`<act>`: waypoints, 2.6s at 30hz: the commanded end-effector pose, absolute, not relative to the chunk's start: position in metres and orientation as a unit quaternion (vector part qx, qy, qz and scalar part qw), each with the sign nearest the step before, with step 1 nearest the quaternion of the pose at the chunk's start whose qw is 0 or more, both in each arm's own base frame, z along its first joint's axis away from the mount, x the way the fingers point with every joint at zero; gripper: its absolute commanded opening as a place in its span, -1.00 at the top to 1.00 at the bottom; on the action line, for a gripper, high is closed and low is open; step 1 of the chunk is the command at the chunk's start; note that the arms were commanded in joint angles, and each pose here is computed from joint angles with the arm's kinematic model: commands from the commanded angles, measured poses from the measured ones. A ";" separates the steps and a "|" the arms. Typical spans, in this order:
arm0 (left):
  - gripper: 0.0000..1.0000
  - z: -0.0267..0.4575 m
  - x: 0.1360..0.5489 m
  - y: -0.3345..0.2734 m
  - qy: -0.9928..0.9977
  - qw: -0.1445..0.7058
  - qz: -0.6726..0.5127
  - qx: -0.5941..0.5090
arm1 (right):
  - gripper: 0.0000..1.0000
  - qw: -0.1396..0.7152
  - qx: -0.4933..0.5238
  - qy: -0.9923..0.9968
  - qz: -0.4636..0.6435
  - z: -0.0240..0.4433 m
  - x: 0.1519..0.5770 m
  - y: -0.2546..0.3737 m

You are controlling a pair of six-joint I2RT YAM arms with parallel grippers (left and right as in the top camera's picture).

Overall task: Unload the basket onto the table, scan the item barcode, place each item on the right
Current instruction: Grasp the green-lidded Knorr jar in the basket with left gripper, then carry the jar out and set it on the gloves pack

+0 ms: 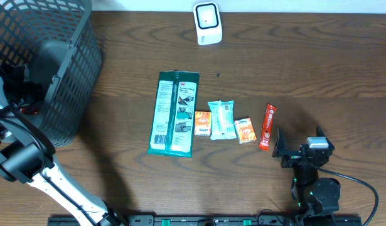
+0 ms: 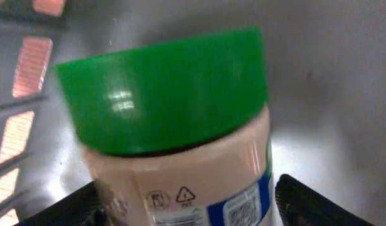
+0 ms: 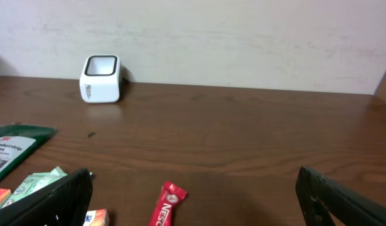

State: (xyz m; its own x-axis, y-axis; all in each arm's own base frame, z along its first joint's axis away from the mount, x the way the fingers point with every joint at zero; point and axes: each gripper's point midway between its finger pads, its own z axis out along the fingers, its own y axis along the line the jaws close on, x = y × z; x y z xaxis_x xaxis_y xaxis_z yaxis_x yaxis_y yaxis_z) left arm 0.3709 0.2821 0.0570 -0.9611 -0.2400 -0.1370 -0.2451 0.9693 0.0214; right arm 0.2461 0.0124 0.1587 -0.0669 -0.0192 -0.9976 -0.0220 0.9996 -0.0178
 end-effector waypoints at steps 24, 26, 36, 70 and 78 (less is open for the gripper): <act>-0.54 0.038 0.390 0.299 0.963 0.114 0.038 -0.240 | -0.99 0.684 -0.014 0.730 -0.002 0.159 0.246 0.011; -0.53 0.035 0.390 0.299 0.964 0.112 0.037 -0.240 | -0.99 0.684 -0.014 0.730 -0.002 0.159 0.246 0.011; -0.30 0.036 0.395 0.302 0.957 0.127 0.040 -0.257 | -0.98 0.684 -0.014 0.730 -0.002 0.159 0.246 0.011; -0.20 0.398 0.365 0.150 0.836 0.489 0.026 -0.246 | -0.98 0.684 -0.014 0.730 -0.002 0.159 0.246 0.011; -0.20 0.335 0.328 -0.001 0.933 0.330 -0.066 -0.129 | -0.99 0.684 -0.014 0.730 -0.002 0.159 0.246 0.011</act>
State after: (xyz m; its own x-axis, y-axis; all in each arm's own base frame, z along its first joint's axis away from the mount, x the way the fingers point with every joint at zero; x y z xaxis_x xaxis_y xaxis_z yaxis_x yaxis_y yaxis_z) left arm 0.3296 0.0312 0.3555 -0.6782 -0.3116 -0.6655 -0.2403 0.9499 -0.1998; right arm 0.2461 0.0123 0.1588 -0.0666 -0.0191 -0.9976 -0.0216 0.9996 -0.0177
